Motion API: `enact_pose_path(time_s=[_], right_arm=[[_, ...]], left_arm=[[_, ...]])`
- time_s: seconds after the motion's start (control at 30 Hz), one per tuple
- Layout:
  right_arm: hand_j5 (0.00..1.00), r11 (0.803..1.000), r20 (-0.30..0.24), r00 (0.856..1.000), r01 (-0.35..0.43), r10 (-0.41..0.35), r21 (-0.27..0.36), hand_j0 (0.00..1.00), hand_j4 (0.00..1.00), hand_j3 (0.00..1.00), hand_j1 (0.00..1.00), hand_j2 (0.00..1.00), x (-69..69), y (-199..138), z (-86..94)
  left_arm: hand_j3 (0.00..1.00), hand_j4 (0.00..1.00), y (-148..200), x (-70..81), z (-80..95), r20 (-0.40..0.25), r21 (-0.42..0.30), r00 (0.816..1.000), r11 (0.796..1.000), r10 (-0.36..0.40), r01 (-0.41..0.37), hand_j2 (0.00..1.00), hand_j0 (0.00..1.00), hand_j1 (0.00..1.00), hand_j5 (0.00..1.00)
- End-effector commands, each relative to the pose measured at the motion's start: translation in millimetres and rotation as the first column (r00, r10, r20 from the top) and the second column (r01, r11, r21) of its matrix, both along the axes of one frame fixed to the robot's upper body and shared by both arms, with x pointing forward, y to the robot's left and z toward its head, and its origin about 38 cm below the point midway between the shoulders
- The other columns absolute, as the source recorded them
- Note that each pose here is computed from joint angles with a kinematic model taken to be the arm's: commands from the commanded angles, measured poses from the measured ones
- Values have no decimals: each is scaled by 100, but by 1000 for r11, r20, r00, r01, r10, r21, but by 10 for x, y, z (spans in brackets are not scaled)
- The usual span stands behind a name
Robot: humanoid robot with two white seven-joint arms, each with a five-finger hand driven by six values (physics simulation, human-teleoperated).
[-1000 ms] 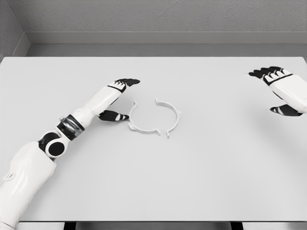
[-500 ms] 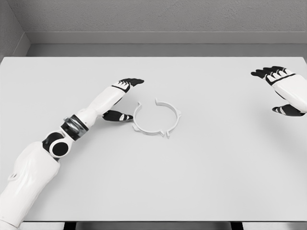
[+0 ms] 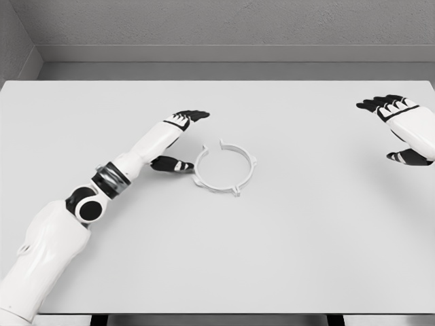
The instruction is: Assemble PVC drainage pipe clamps
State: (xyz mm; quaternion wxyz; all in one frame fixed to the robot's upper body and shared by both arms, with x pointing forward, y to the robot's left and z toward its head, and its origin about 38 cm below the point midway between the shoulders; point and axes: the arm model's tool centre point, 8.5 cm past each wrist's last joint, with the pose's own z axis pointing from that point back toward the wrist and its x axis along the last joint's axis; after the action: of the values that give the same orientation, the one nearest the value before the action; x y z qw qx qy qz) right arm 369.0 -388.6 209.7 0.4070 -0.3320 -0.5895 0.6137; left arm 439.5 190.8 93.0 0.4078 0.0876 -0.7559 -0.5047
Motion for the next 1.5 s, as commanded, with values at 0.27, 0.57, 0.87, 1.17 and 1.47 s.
enact_pose_path(time_s=[0.27,0.57,0.87,1.17,1.47], right_arm=[[100,1000,5,1000,-1,1,7,100,100,100,100,100,-2,7,14],[100,1000,5,1000,-1,1,7,100,100,100,100,100,-2,7,14],[100,1000,6,1000,-3,3,9,100,100,100,100,100,-7,15,15],[100,1000,9,1000,-7,7,16,100,100,100,100,100,-9,20,25],[100,1000,23,1000,-16,16,12,100,100,100,100,100,-23,54,66]], left_arm=[[100,100,374,-137,100,28,39,1000,999,11,-12,100,100,100,100],[100,100,303,-263,59,26,34,1000,999,-13,13,100,100,100,100],[100,100,158,-379,-34,7,33,999,998,-53,53,100,100,100,100],[100,100,118,-391,-20,13,31,998,998,-62,61,100,100,100,100],[100,100,29,-373,-61,4,25,998,997,-68,68,100,100,100,100]])
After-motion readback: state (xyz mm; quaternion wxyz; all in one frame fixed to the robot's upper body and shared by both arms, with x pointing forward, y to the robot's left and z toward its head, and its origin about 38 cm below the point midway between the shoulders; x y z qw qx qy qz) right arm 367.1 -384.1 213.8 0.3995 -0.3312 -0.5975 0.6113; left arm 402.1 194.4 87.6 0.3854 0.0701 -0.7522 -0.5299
